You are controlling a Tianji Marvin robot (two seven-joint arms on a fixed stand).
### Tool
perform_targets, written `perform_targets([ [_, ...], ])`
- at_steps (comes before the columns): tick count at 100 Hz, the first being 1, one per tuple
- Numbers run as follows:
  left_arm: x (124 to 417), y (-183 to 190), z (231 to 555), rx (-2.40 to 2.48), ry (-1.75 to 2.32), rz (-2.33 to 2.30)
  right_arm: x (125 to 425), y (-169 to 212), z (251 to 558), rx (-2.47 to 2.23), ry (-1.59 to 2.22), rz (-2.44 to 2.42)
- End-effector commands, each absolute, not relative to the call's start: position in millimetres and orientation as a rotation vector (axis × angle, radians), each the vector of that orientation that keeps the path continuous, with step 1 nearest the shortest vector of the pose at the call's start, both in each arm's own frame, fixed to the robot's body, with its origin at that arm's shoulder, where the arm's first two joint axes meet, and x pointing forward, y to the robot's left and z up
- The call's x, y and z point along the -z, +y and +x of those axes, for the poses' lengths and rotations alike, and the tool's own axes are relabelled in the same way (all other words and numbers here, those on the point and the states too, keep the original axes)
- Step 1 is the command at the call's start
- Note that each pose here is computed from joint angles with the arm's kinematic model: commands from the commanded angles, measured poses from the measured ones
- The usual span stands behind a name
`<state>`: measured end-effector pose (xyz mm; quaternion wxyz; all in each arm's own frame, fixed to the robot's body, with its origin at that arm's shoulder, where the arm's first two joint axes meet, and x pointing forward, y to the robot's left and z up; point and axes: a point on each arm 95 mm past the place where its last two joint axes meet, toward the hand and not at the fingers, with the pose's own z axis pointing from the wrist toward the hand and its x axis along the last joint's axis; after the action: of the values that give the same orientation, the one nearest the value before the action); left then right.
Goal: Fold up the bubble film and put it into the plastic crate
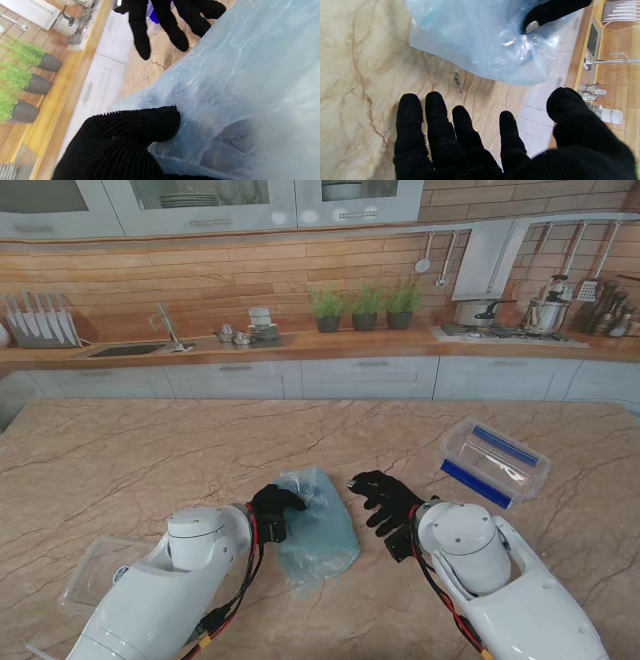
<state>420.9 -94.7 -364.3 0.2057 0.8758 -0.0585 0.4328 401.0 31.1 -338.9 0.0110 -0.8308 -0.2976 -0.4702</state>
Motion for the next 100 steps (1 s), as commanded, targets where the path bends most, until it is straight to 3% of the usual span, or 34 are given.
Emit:
perform_targets([
  [1, 361, -103, 418, -1.240, -0.169, 2.416, 343, 32, 403, 1.438, -0.935, -2.602],
  [52, 360, -104, 418, -1.287, -0.101, 2.415, 358, 55, 437, 1.291, -0.853, -2.591],
  [100, 364, -109, 421, -1.364, -0.024, 2.421, 373, 80, 448, 1.057, -0.819, -2.627],
])
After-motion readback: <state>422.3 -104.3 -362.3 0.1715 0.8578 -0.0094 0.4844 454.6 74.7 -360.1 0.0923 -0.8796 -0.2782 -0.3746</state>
